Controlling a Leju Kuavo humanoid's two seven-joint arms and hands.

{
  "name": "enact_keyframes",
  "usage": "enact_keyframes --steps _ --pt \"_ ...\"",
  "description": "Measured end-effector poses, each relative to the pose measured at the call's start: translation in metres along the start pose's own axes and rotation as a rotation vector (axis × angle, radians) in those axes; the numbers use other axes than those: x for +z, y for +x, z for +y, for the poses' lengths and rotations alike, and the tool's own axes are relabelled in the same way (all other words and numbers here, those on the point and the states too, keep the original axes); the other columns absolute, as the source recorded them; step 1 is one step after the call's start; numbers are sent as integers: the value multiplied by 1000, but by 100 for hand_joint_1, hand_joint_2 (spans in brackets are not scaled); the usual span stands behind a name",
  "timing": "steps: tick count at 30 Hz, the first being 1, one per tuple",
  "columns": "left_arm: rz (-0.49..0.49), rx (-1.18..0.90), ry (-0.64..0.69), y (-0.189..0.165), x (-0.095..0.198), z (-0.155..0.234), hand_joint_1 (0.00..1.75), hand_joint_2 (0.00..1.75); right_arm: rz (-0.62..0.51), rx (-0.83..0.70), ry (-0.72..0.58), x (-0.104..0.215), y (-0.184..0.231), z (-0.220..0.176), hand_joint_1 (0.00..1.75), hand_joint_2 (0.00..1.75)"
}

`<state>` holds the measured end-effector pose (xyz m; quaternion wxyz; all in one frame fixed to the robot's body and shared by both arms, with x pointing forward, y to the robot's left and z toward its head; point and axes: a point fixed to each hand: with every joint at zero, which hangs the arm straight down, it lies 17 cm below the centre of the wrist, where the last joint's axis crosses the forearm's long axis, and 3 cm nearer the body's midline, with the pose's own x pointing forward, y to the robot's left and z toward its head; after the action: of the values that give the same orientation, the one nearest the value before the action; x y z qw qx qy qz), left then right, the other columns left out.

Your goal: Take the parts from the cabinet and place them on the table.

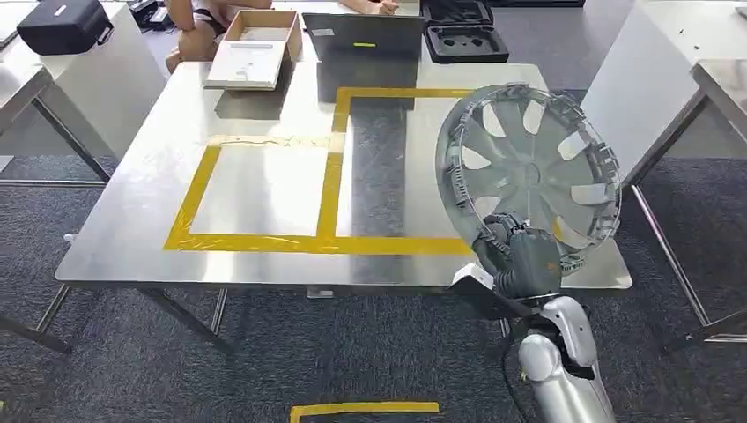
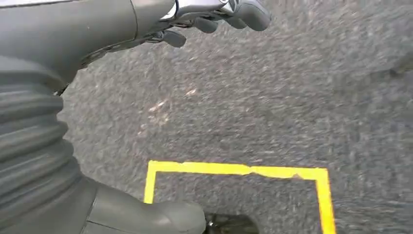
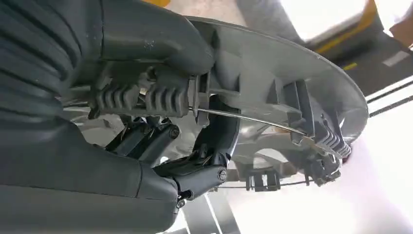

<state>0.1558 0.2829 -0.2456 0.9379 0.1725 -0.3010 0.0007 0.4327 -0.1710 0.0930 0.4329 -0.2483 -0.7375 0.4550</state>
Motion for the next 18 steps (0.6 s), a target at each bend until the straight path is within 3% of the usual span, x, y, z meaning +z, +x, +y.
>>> enact_keyframes --steps 7,12,18 --pt "-28 -30 11 4 0 3 0 175 56 0 71 18 -34 19 175 175" --pt "-41 13 -8 7 0 0 0 175 79 79 149 27 -59 31 175 175" --pt "-32 -41 53 6 -3 12 0 175 32 143 215 5 -71 34 175 175"
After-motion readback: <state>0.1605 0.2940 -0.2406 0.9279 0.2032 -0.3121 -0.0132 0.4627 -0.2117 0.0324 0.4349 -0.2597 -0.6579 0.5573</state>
